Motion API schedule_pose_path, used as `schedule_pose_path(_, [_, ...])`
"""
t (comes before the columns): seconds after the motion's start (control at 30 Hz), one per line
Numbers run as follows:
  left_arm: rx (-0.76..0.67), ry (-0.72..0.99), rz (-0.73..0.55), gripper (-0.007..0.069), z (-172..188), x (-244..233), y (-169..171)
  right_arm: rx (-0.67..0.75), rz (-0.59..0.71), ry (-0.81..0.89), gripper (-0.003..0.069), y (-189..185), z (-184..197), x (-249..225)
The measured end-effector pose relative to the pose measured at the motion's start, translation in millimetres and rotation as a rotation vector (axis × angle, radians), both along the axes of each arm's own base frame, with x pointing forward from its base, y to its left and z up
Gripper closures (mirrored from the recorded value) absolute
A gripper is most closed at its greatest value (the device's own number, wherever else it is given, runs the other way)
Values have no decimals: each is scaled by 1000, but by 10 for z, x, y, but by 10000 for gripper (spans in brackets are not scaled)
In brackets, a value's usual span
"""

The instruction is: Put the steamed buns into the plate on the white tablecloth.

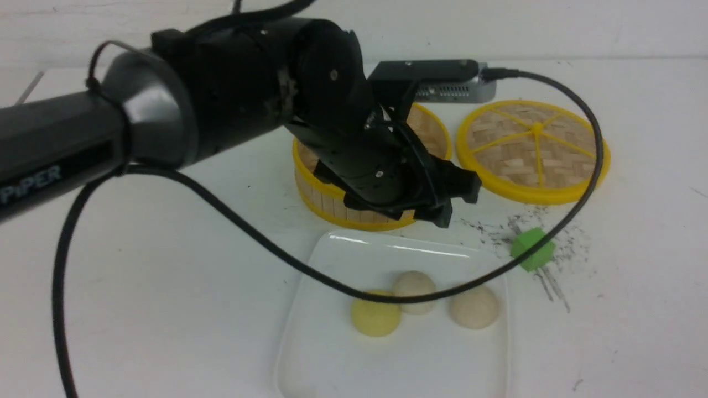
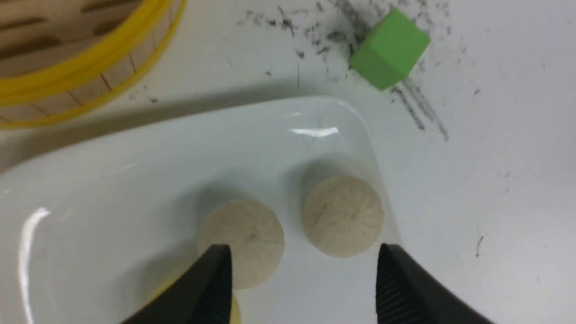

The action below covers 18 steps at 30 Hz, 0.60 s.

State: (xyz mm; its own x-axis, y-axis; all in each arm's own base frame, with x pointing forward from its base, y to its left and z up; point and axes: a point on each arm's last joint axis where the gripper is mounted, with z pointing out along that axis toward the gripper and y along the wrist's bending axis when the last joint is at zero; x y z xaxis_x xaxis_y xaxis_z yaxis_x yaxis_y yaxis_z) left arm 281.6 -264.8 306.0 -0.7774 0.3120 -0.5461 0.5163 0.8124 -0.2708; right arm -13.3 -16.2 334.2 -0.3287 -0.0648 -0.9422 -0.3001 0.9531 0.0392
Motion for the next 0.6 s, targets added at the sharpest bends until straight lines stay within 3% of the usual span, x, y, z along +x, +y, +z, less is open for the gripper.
schedule_pose_path(0.2, [20,8,-6,327,12,-23,25,114,2,-66,657,186,-371,357])
schedule_pose_path(0.27, [26,15,-8,431,8,-28,29,140,17,-116,657,248,-501,463])
schedule_pose_path(0.47, [43,5,-14,601,3,-23,39,173,34,-191,657,285,-533,517])
schedule_pose_path(0.6, [55,-2,-16,623,1,-19,47,177,36,-199,656,286,-525,517])
